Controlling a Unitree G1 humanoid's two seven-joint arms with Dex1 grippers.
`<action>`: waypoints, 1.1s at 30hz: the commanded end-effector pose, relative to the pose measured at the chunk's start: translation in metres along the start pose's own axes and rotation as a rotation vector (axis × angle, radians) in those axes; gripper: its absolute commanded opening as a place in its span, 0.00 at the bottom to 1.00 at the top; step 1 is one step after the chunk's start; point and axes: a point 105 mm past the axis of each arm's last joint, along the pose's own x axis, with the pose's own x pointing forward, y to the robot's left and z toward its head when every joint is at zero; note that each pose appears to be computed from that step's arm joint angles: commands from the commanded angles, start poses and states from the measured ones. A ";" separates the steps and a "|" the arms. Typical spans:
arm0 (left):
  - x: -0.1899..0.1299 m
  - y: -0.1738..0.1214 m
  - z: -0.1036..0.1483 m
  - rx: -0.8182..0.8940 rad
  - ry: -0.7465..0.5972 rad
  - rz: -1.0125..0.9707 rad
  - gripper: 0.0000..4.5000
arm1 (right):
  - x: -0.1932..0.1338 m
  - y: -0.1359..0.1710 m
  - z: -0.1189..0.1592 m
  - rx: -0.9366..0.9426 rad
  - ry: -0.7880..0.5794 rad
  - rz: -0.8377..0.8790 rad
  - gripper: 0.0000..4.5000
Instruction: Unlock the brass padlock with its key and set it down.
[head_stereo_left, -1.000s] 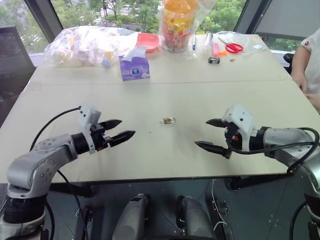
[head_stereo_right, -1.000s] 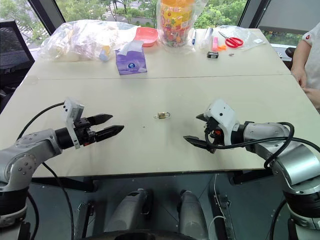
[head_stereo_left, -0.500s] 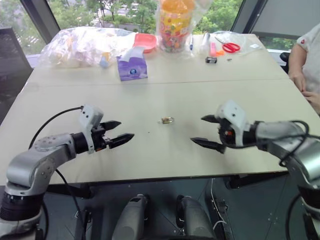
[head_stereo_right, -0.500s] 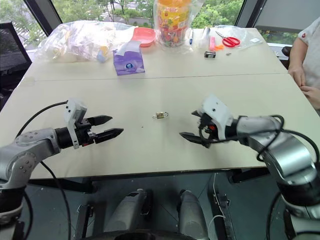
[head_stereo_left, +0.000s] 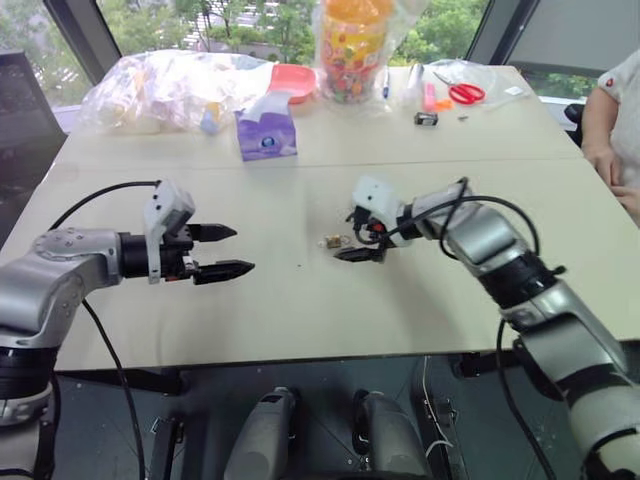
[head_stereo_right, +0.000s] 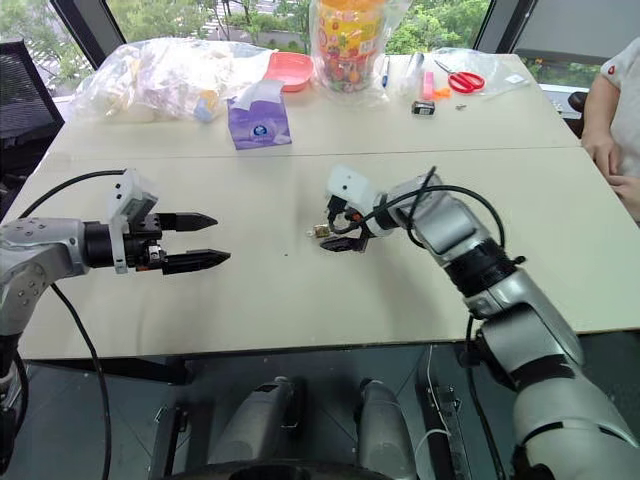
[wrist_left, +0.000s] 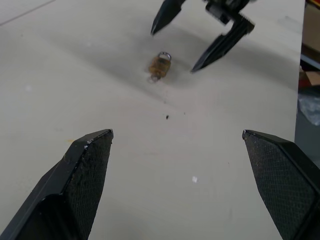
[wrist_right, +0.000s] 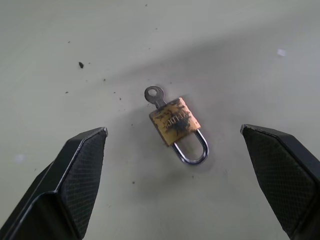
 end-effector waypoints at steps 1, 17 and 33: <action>0.002 -0.008 0.002 0.014 -0.024 0.011 0.96 | 0.004 -0.011 0.005 -0.059 0.010 -0.007 1.00; 0.007 -0.008 -0.002 -0.017 -0.039 0.053 0.96 | 0.027 -0.006 -0.007 -0.123 0.040 0.080 0.15; 0.035 0.037 0.053 -0.219 -0.371 -0.093 0.96 | -0.052 0.014 0.088 -0.714 -0.372 -0.314 0.15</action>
